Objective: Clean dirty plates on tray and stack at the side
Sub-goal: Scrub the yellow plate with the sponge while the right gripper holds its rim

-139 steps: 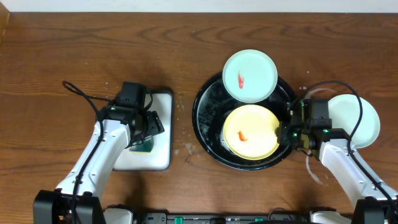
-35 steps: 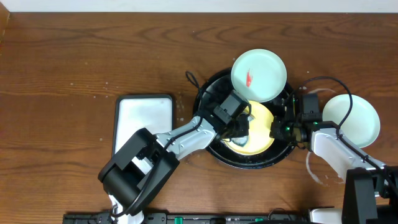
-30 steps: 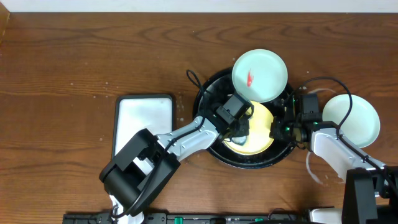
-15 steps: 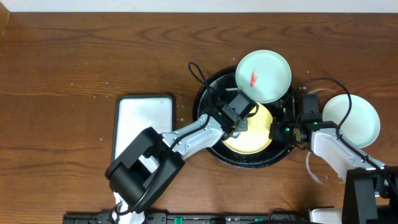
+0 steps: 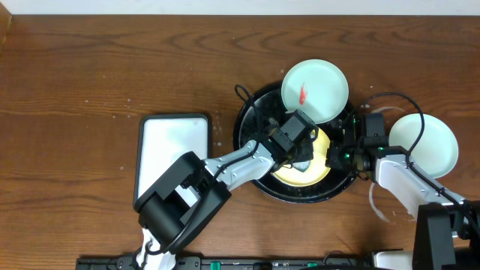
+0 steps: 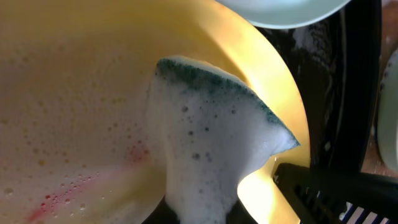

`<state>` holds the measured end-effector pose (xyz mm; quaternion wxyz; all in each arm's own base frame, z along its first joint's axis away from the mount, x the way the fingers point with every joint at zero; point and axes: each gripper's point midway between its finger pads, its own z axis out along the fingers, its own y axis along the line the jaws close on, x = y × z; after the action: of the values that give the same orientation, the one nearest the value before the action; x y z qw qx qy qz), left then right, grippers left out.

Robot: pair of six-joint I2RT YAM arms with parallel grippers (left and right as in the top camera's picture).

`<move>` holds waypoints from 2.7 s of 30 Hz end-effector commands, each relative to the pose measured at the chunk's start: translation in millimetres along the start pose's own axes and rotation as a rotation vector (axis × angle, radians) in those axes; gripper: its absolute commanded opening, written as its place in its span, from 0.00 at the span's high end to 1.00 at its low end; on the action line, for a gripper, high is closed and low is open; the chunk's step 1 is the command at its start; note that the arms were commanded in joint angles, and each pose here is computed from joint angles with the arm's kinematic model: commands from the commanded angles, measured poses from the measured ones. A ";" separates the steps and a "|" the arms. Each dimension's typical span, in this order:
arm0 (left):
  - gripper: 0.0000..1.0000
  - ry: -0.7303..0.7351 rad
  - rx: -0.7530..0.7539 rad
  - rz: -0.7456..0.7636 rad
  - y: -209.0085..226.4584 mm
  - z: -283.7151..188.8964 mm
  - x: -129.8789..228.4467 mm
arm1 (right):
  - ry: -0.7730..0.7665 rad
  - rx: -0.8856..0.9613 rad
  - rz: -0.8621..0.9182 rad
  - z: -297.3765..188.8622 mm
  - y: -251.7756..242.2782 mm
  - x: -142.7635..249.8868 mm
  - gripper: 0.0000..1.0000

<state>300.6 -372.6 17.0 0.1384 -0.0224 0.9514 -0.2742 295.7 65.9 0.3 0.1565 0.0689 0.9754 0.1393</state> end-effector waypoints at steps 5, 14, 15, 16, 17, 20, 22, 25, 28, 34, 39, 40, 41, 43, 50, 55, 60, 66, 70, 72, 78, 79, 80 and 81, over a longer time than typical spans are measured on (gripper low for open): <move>0.93 0.179 -0.073 0.204 32.3 12.4 44.9 | 0.042 0.108 -0.009 5.6 -23.1 16.2 0.99; 0.93 0.195 -0.349 0.003 109.8 -14.5 18.8 | 0.042 0.108 -0.010 5.6 -23.2 16.3 0.99; 0.93 0.178 -0.346 0.004 110.0 -15.4 11.0 | 0.043 0.108 -0.010 5.6 -23.2 16.4 0.99; 0.93 0.157 -0.337 0.020 108.6 -15.2 2.3 | 0.045 0.109 -0.009 5.6 -23.4 17.0 0.99; 0.92 0.131 -0.313 0.062 104.0 -13.4 -7.5 | 0.046 0.109 -0.009 5.6 -23.4 17.1 0.99; 0.93 0.073 -0.249 0.141 89.7 -7.8 -24.1 | 0.045 0.109 -0.009 5.6 -23.4 17.0 0.99; 0.93 0.050 -0.225 0.140 82.8 -5.6 -28.1 | 0.045 0.109 -0.009 5.6 -23.4 17.0 0.99; 0.93 0.048 -0.187 0.070 70.4 -1.5 -22.9 | 0.045 0.109 -0.009 5.6 -23.4 17.0 0.99; 0.92 0.107 -0.082 0.027 44.9 5.9 -5.5 | 0.041 0.107 -0.010 5.6 -23.1 16.0 0.99; 0.92 0.220 0.062 -0.097 0.7 11.7 29.3 | 0.042 0.108 -0.009 5.6 -23.1 16.2 0.99; 0.92 0.296 0.102 -0.129 -11.1 8.7 46.3 | 0.042 0.107 -0.009 5.6 -23.1 16.3 0.99; 0.92 0.317 0.115 -0.130 -13.4 7.4 49.5 | 0.042 0.108 -0.009 5.6 -23.2 16.3 0.99; 0.92 0.338 0.118 -0.134 -13.5 6.1 53.3 | 0.043 0.107 -0.009 5.6 -23.1 16.4 0.99; 0.92 0.365 0.079 -0.149 -3.4 3.8 58.2 | 0.043 0.108 -0.009 5.6 -23.1 16.4 0.99; 0.92 0.239 -0.251 -0.219 95.0 -8.0 16.7 | 0.042 0.107 -0.009 5.6 -23.1 16.2 0.99; 0.93 0.155 -0.337 -0.206 132.2 -17.7 -16.2 | 0.041 0.107 -0.009 5.6 -23.1 16.1 0.99; 0.93 0.067 -0.451 -0.202 156.7 -26.6 -33.4 | 0.041 0.111 -0.010 5.6 -23.7 16.0 0.99; 0.93 0.047 -0.411 -0.178 139.4 -21.7 -37.5 | 0.041 0.112 -0.009 5.6 -23.8 16.1 0.99; 0.93 0.069 -0.298 -0.184 106.6 -8.6 -27.8 | 0.040 0.115 -0.010 5.5 -24.3 15.8 0.99; 0.93 0.078 -0.230 -0.168 85.3 -1.1 -21.9 | 0.040 0.115 -0.010 5.5 -24.3 15.8 0.99; 0.93 0.133 -0.055 -0.179 30.4 19.8 4.6 | 0.041 0.115 -0.010 5.5 -24.4 16.0 0.99; 0.93 0.146 -0.036 -0.186 25.0 22.1 8.5 | 0.041 0.115 -0.010 5.5 -24.4 16.0 0.99; 0.93 0.153 -0.026 -0.192 21.9 22.9 10.7 | 0.040 0.115 -0.010 5.5 -24.3 15.9 0.99; 0.92 0.168 -0.012 -0.201 18.2 23.9 14.2 | 0.041 0.115 -0.010 5.5 -24.4 16.0 0.99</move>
<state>320.7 -369.1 16.3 0.0903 -0.0747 0.9488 -0.2934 294.3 66.7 0.4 0.1535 0.0685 0.9755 0.1416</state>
